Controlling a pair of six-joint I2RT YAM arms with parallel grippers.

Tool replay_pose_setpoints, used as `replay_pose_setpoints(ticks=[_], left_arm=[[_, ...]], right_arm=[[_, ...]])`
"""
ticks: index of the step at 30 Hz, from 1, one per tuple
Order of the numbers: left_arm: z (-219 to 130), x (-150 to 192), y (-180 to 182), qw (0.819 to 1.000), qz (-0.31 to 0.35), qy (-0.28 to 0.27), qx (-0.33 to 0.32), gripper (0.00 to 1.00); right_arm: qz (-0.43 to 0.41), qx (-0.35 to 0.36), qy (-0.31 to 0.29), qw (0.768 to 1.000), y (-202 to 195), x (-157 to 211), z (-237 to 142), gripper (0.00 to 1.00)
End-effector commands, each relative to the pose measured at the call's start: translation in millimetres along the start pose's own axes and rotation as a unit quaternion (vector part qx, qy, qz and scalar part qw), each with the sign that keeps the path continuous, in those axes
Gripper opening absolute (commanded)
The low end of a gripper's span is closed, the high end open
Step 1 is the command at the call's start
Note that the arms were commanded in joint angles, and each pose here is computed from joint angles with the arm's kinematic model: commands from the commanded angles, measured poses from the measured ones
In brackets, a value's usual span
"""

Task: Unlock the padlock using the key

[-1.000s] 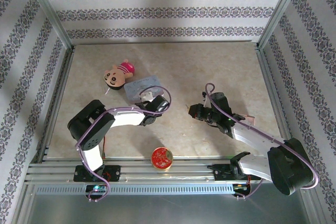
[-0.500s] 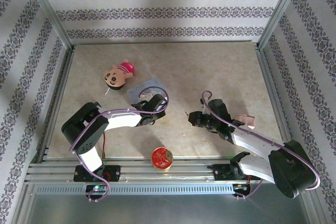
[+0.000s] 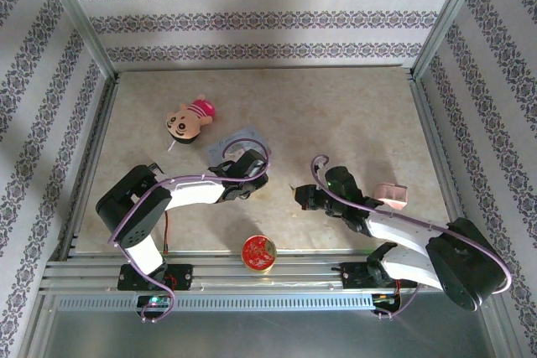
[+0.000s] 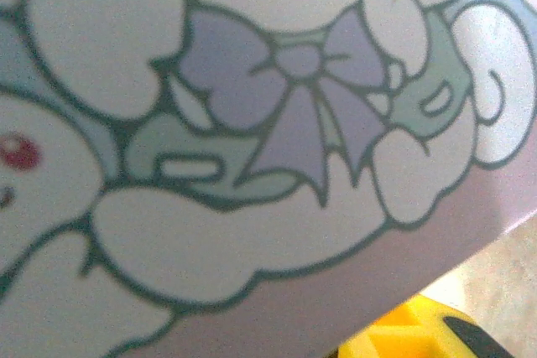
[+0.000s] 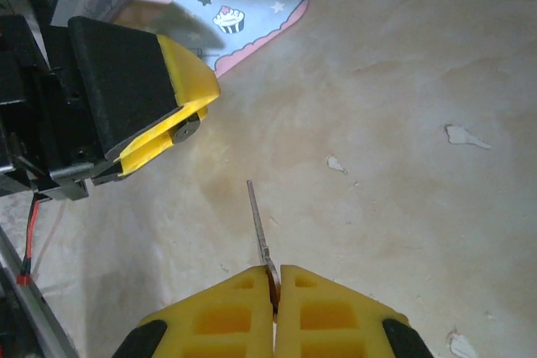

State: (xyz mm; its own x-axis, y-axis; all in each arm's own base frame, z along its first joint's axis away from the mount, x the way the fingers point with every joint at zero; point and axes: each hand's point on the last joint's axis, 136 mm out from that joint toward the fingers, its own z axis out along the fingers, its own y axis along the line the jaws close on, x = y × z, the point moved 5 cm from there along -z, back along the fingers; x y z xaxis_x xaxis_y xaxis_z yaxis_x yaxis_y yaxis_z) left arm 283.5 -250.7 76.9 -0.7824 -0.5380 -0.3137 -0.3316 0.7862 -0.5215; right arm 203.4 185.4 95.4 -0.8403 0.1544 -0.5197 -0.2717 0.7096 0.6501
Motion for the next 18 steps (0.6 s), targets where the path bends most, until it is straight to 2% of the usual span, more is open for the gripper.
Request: replay_pose_setpoints(ticks=[1, 11, 18], left_arm=[[-5, 0, -11, 0.999, -0.019, -0.001, 0.035, 0.2], [-3, 1, -18, 0.997, -0.035, 0.015, 0.063, 0.2], [-3, 0, -20, 0.996, -0.041, 0.021, 0.076, 0.19]], right_arm=[[-0.003, -0.006, -0.032, 0.999, 2, -3, 3, 0.0], [-0.022, -0.036, -0.009, 0.999, 17, 7, 27, 0.0], [-0.03, -0.049, -0.025, 0.998, 28, 1, 43, 0.0]])
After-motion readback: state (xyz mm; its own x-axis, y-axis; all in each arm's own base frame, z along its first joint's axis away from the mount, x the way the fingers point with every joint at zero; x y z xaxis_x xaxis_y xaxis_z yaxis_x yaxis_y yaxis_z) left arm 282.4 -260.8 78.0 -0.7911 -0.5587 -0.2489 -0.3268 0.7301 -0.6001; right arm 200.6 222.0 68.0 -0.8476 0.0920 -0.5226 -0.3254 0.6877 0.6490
